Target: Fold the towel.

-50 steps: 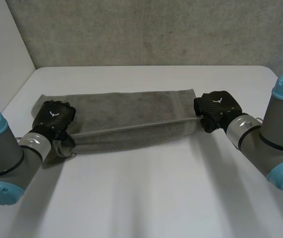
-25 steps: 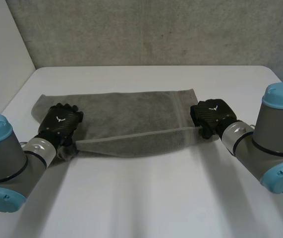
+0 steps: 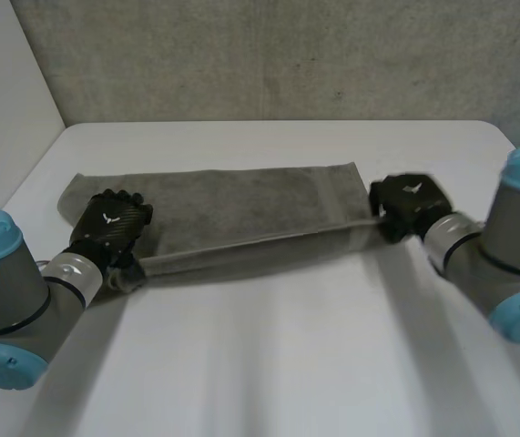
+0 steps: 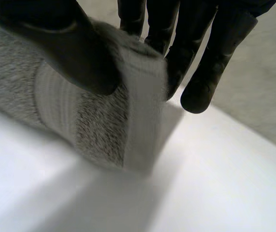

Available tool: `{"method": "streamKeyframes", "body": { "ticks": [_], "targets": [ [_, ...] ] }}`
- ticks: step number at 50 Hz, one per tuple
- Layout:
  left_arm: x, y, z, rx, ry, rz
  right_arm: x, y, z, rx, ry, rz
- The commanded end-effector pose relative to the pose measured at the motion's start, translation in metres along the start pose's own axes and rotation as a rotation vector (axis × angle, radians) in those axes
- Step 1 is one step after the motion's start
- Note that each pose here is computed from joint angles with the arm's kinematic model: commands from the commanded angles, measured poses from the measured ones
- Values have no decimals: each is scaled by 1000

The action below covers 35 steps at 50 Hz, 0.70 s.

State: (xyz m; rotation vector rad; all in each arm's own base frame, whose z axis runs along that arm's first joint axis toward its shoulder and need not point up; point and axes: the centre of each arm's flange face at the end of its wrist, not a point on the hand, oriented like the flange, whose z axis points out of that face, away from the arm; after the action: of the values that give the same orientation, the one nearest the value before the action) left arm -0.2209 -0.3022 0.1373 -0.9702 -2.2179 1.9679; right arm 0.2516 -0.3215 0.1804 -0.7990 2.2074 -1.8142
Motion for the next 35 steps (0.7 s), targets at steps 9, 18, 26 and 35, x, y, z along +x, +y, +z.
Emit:
{"method": "streamKeyframes", "body": {
  "ticks": [9, 18, 26, 35],
  "targets": [
    [-5, -2, 2, 12, -17, -40, 29, -11, 1, 50, 84, 78],
    [-13, -13, -1, 43, -37, -48, 36, -14, -1, 59, 110, 90],
    [0, -10, -4, 25, 10, -52, 31, -10, 0, 47, 100, 91],
    [25, -12, -21, -39, 154, -117, 28, -4, 1, 29, 91, 81]
  ]
}}
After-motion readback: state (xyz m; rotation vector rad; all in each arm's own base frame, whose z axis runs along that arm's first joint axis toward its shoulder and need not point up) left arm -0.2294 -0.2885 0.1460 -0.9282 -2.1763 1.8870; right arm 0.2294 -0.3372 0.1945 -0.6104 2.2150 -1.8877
